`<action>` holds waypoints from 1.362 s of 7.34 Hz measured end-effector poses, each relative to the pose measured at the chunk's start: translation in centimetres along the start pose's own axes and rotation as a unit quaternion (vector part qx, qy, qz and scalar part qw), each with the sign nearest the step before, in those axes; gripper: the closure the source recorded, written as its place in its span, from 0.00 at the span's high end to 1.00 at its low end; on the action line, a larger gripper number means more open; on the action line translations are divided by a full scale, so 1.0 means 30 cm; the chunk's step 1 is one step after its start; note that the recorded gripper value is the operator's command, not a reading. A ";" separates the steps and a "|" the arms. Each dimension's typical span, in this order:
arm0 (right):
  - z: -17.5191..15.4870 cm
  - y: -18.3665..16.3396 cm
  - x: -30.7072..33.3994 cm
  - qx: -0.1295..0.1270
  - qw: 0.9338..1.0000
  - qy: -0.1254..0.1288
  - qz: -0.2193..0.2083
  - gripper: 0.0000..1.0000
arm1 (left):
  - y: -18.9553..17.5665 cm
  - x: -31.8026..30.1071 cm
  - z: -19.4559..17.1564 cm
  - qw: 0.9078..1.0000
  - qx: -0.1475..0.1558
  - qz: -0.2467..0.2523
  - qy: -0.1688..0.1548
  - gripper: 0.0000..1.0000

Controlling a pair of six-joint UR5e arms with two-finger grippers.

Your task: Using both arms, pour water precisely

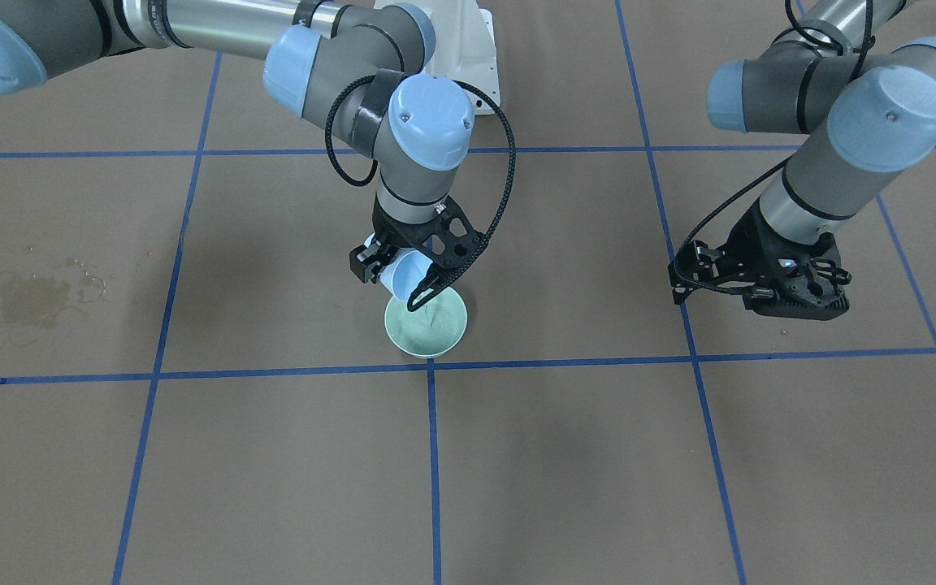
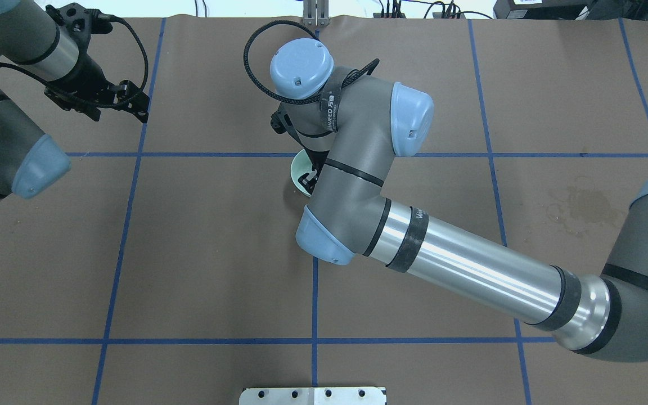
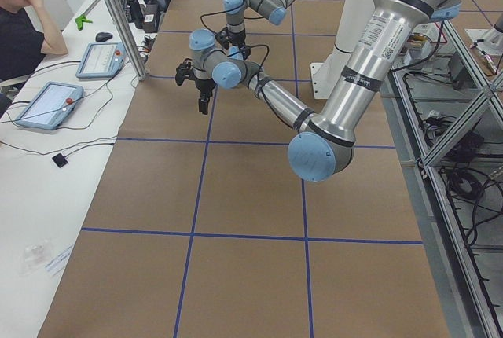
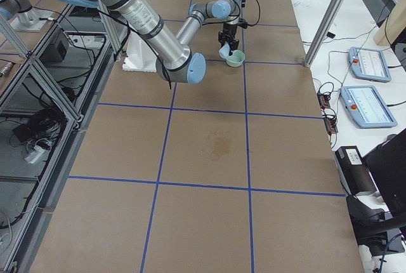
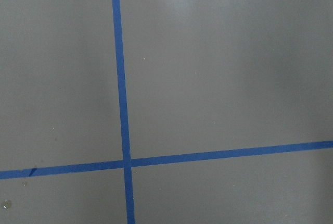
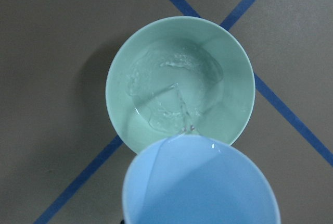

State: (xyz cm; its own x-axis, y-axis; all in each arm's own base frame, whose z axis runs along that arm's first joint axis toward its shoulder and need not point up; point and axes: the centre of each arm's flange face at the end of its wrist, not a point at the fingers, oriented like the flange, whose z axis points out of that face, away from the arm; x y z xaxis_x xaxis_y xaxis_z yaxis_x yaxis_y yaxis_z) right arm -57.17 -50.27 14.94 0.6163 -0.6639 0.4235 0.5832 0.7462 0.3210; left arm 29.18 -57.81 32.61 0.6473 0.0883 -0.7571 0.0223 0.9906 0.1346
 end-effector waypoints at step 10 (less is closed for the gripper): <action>-0.015 -0.012 0.028 0.029 1.000 -0.006 0.002 0.00 | 0.004 0.005 0.009 1.000 -0.002 0.000 -0.001 1.00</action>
State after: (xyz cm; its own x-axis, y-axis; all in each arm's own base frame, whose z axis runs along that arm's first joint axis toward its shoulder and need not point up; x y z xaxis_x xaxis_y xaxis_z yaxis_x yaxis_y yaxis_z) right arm -56.64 -51.12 14.80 0.6121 -0.6603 0.4351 0.5488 0.7509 0.3674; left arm 29.49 -57.70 32.69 0.6488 0.0876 -0.7559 0.0203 0.9910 0.1323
